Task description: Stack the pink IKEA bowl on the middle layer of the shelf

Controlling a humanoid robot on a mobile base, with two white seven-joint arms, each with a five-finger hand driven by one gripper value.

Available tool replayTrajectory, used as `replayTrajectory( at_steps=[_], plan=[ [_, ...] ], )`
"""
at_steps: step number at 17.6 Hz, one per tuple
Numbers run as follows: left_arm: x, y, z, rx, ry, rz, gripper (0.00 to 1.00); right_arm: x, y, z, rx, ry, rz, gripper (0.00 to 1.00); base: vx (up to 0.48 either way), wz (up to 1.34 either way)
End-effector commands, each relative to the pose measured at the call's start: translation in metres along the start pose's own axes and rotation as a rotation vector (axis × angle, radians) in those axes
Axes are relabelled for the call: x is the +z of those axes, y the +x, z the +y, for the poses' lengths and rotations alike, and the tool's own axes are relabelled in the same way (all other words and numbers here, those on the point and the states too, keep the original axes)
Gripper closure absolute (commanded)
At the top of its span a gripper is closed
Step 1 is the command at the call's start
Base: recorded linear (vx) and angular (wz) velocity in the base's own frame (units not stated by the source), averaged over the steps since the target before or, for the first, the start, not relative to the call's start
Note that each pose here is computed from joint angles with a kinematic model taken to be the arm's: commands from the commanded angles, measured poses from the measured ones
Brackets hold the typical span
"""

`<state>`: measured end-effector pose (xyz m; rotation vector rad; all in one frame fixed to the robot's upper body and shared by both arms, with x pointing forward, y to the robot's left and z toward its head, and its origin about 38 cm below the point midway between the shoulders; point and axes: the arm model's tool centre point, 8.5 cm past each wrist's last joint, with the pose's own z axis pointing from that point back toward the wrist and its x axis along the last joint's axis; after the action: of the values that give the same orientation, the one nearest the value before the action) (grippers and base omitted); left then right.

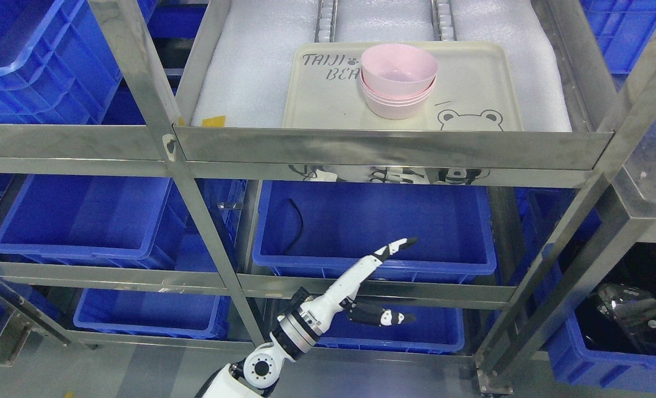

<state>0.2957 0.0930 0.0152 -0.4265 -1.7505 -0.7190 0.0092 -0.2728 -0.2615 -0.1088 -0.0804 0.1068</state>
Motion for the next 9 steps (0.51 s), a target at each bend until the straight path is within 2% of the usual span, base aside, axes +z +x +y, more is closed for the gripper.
replayTrajectory(
  at_steps=[1, 4, 9],
  plan=[
    [0.059, -0.041, 0.061, 0.097, 0.361, 0.152, 0.0, 0.0, -0.01, -0.01, 0.002, -0.016, 0.008, 0.0, 0.0, 0.0],
    [0.066, -0.032, 0.086, 0.067, 0.49, 0.133, 0.0, 0.0, -0.01, -0.01, 0.002, -0.016, 0.008, 0.0, 0.0, 0.0],
    [0.078, -0.036, 0.084, 0.073, 0.516, 0.154, 0.0, 0.0, -0.01, -0.01, 0.002, -0.016, 0.008, 0.0, 0.0, 0.0]
  ],
)
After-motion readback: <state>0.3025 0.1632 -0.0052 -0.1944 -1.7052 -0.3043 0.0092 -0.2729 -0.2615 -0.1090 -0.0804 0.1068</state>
